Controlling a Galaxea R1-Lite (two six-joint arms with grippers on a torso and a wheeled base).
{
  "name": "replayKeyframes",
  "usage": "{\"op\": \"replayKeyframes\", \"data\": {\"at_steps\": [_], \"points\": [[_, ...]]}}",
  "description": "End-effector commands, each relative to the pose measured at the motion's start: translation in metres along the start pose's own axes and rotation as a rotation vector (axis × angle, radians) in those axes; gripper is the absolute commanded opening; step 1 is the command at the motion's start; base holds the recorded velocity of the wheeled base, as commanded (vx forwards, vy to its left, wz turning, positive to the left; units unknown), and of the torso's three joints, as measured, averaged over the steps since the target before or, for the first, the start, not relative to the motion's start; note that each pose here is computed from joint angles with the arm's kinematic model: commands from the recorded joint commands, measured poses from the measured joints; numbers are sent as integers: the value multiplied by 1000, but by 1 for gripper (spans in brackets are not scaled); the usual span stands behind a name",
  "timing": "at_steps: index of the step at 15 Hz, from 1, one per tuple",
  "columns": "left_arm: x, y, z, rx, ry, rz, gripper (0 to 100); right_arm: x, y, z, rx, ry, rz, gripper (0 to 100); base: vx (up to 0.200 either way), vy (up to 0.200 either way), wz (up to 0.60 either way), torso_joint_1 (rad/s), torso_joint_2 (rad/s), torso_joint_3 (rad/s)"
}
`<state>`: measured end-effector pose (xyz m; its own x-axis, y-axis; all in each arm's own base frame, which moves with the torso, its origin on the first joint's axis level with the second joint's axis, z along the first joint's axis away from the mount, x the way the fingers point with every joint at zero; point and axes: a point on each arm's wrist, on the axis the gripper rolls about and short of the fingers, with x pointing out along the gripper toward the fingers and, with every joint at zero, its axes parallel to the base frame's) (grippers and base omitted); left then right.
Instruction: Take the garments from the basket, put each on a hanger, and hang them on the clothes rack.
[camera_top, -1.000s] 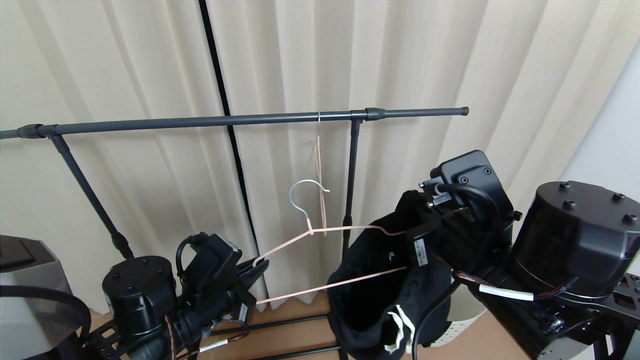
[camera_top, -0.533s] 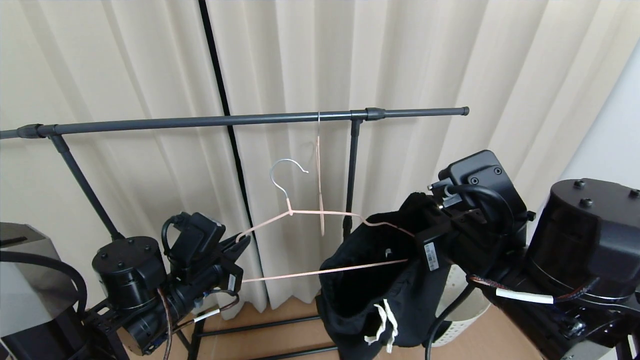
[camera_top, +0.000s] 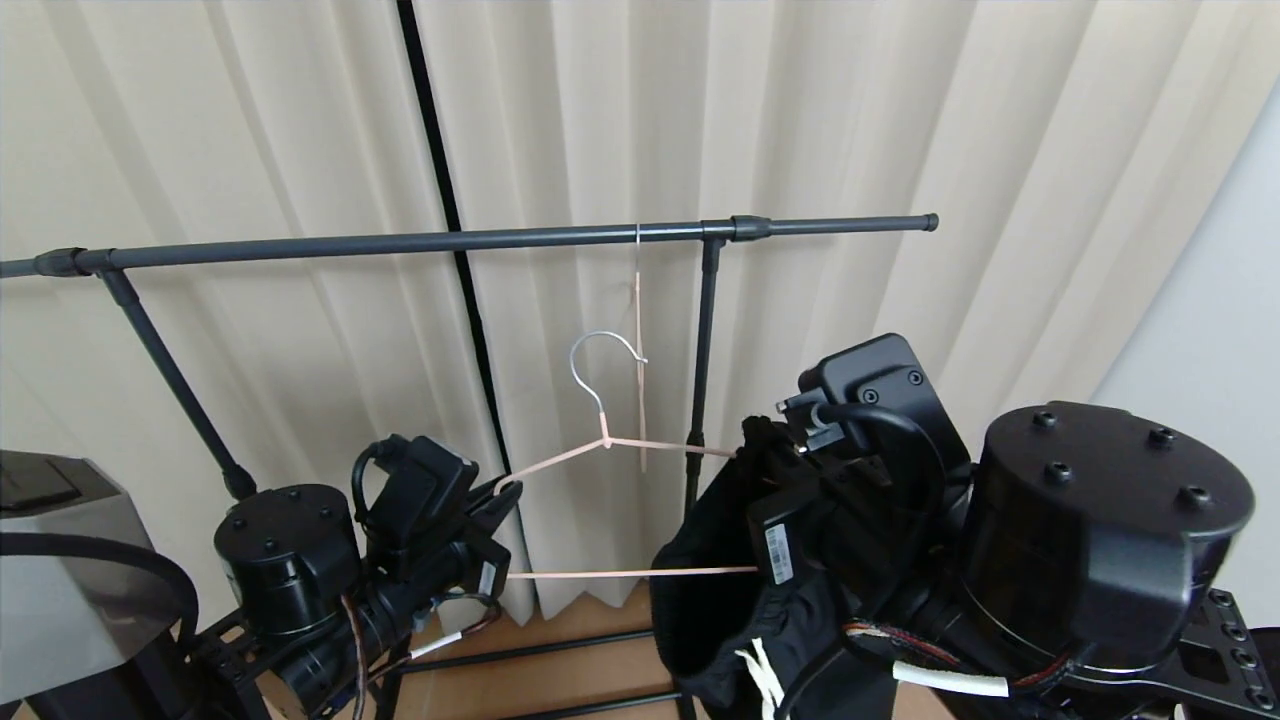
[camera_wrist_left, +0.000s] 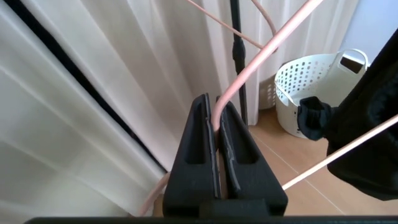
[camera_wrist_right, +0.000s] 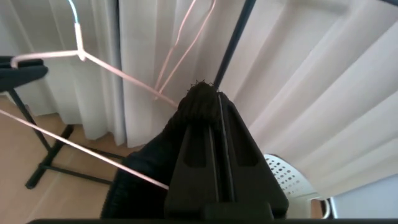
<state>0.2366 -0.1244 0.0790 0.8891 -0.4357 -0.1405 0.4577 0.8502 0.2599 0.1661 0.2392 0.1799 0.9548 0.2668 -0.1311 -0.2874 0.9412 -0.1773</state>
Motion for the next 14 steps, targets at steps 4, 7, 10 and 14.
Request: {"op": "replayKeyframes", "data": {"at_steps": [4, 7, 10, 14], "points": [[-5, -15, -1, 11, 9, -59, 0, 8, 10, 6, 70, -15, 7, 0, 0, 0, 0, 0, 0, 0], [-8, -24, -1, 15, 14, -96, 0, 7, 11, 14, 128, -39, 12, 0, 0, 0, 0, 0, 0, 0], [-11, -29, -2, 19, 19, -117, 0, 5, 13, 24, 211, -68, 26, 0, 0, 0, 0, 0, 0, 0], [-10, -30, 1, 16, 9, -118, 0, 6, 16, 19, 225, -51, 31, 0, 0, 0, 0, 0, 0, 0]]}}
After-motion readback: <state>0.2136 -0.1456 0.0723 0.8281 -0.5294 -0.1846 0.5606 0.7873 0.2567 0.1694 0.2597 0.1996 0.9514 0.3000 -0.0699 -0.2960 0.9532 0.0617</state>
